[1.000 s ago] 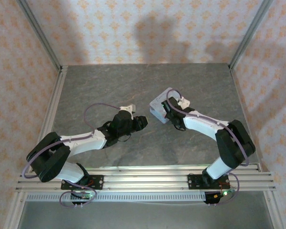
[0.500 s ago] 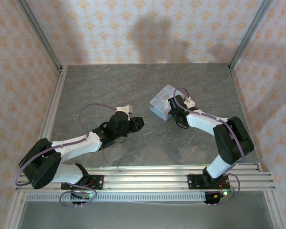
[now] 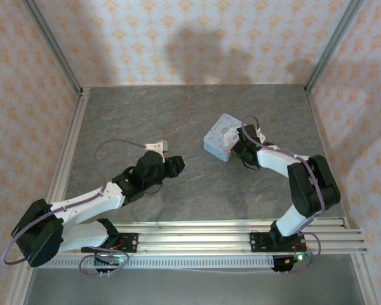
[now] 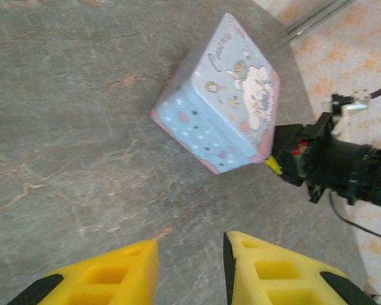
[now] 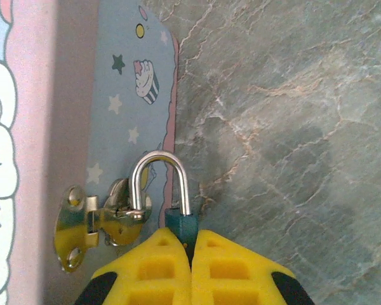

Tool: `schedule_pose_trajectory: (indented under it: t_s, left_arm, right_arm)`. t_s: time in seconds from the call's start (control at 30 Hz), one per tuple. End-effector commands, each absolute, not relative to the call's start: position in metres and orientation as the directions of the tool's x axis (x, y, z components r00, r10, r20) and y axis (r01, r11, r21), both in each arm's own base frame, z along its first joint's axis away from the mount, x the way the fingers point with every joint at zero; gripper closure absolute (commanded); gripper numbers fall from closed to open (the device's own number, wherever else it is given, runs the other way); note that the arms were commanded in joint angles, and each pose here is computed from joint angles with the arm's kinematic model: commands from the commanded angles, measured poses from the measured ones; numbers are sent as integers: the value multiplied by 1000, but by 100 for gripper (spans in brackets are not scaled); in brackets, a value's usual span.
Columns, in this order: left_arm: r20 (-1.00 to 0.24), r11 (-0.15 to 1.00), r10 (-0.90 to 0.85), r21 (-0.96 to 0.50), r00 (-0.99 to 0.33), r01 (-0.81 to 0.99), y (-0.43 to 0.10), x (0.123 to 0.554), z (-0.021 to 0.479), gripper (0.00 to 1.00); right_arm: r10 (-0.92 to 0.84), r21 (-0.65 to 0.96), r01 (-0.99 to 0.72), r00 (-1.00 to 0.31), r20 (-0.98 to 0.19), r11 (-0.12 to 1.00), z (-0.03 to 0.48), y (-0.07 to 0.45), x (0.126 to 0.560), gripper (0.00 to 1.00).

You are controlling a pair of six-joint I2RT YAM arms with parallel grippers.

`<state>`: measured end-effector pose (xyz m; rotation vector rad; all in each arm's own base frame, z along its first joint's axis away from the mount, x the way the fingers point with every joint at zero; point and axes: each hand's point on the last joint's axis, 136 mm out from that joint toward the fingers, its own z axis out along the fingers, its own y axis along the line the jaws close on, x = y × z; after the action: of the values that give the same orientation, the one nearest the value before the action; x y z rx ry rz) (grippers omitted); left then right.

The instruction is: Unlock the padlock with the key

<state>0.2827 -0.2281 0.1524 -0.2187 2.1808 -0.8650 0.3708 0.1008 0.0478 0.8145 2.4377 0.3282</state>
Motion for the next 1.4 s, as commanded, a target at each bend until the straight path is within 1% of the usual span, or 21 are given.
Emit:
schedule_pose_trajectory:
  t_s: [0.0,0.23,0.3,0.37,0.5,0.67,0.87,1.03,1.37]
  left_arm:
    - [-644,810,-369,-576,-670,107,-214,286,150,67]
    - [-669,823,-332,-550,-665,142,-216,288,158,66]
    - [-668,821,-326,-551,-669,151,-218,289,158,66]
    - [-668,821,-322,-550,-671,153,-220,290,157,66]
    - [-672,820,-319,-549,-668,161,-223,293,156,66]
    - [-670,820,-304,-546,-677,173,-229,296,154,66]
    - [-664,816,-296,-550,-686,180,-234,298,151,66]
    - [-664,818,-296,-548,-687,177,-234,299,148,65]
    - [-663,821,-287,-542,-692,178,-235,300,143,65]
  right_arm:
    - [589,452,402,-689,-423,796,60,106,376,100]
    - [523,498,281,-721,-454,821,79,119,380,100]
    - [477,493,229,-743,-469,840,88,124,378,100]
    - [447,465,215,-757,-477,859,93,121,374,100]
    - [436,444,223,-771,-465,868,88,116,363,100]
    - [429,414,247,-790,-437,876,67,111,352,100]
    - [434,403,262,-791,-430,877,59,106,351,100]
    - [493,449,304,-774,-398,840,53,99,352,100]
    - [513,465,320,-769,-381,826,50,99,355,100]
